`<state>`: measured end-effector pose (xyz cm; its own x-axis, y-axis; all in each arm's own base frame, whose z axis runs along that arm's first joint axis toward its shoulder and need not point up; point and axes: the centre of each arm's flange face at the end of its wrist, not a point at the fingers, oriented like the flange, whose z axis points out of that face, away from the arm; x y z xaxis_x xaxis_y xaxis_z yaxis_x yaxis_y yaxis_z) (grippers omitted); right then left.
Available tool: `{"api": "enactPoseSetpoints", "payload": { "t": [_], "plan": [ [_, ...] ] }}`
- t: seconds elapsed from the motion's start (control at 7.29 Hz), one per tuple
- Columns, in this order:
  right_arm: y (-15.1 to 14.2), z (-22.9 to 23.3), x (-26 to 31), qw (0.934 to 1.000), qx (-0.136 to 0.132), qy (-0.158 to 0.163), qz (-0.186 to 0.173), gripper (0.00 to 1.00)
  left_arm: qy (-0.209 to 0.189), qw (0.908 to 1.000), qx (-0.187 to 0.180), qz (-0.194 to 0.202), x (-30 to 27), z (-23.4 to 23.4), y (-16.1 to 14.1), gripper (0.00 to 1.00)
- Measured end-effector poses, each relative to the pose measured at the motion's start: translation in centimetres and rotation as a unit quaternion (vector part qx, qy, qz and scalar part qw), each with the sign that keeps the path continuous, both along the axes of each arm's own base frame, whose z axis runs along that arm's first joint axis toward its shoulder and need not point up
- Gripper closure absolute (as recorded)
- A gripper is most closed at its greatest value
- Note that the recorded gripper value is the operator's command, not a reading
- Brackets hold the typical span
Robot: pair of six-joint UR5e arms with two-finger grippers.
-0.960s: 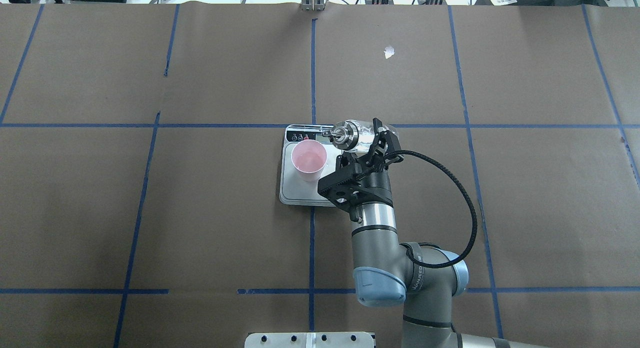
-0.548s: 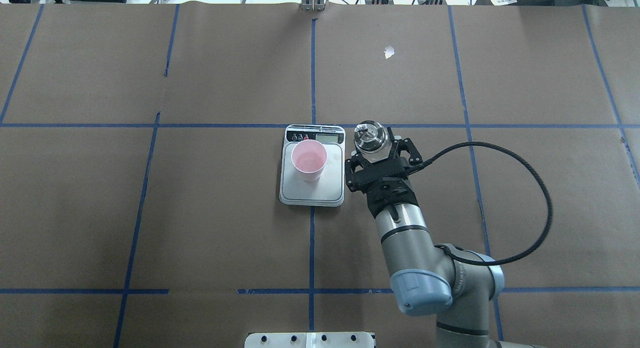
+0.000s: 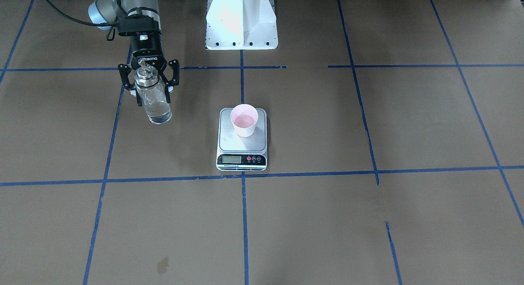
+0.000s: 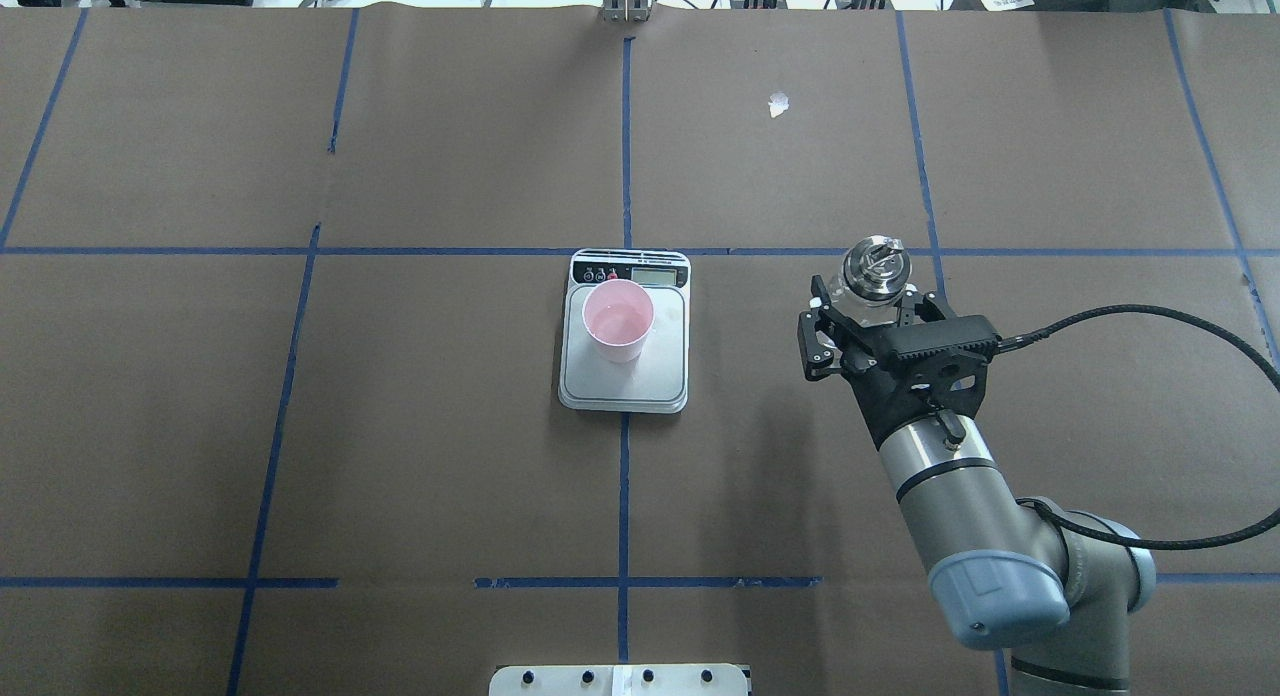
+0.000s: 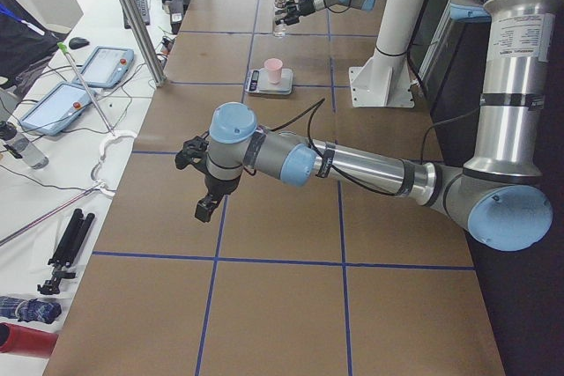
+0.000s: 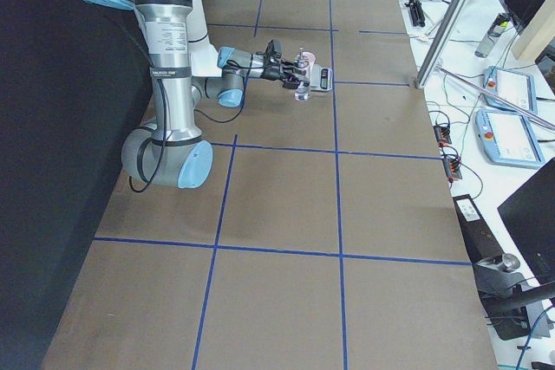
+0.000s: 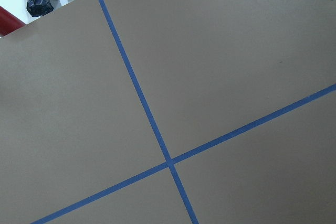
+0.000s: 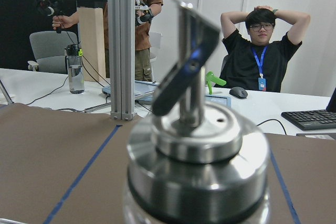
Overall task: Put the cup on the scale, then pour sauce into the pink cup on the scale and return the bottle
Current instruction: 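Turn the bottle upright and move it back with the right gripper, then lower the glass sauce bottle onto its spot with the right gripper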
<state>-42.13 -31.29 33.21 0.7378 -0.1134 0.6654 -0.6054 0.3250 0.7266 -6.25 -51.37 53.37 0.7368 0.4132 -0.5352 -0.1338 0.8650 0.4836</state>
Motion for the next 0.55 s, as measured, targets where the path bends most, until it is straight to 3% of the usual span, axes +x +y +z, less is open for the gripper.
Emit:
{"api": "enactPoseSetpoints", "payload": {
  "t": [0.55],
  "plan": [
    [0.4,8.5,4.8,0.9995,-0.023,-0.013,0.017,1.00,0.000,1.0000,0.007,0.000,0.0,-0.7,-0.1,0.00]
  ]
}}
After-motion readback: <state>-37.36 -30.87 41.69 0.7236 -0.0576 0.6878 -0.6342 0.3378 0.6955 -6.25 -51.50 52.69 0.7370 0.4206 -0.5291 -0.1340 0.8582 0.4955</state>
